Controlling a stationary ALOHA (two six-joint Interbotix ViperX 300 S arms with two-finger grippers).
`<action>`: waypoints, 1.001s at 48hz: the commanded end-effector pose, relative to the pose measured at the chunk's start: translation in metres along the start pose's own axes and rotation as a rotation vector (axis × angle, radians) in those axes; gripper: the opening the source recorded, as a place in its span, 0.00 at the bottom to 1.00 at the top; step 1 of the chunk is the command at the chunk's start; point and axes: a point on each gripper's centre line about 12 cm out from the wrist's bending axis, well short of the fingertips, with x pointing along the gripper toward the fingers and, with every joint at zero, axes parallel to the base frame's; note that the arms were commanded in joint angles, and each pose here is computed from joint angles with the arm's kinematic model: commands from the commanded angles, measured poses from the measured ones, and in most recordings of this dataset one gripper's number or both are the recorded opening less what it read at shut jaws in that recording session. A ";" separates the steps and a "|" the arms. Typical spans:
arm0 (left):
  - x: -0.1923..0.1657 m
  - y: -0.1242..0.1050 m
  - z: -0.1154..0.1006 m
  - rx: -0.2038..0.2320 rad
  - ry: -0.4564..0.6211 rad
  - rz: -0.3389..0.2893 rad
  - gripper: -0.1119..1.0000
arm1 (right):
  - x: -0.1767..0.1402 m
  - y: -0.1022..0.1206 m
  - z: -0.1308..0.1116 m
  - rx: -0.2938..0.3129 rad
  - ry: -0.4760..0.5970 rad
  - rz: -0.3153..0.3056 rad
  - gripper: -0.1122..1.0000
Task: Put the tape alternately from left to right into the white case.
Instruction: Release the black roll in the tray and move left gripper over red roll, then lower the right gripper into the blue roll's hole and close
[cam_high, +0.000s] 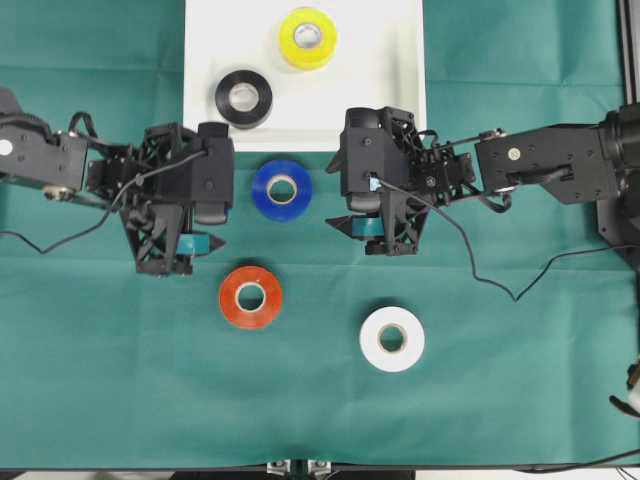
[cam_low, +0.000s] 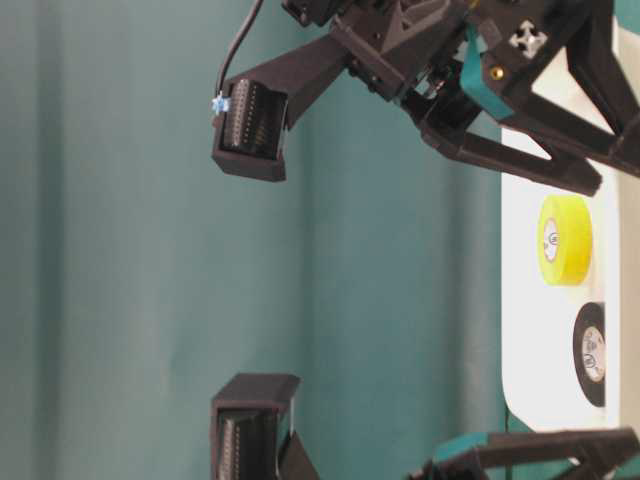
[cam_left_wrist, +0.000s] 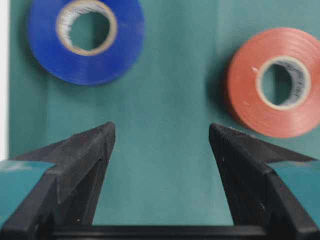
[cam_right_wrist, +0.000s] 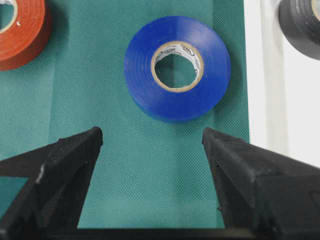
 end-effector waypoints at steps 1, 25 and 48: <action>-0.007 -0.005 0.006 -0.007 -0.029 -0.013 0.94 | -0.003 0.003 0.007 -0.002 -0.027 0.010 0.85; -0.004 -0.015 -0.007 -0.018 -0.013 -0.030 0.94 | -0.003 0.003 0.007 0.001 -0.029 0.011 0.85; -0.003 -0.015 -0.006 -0.018 -0.022 -0.031 0.94 | -0.003 0.002 0.005 0.003 -0.024 0.010 0.85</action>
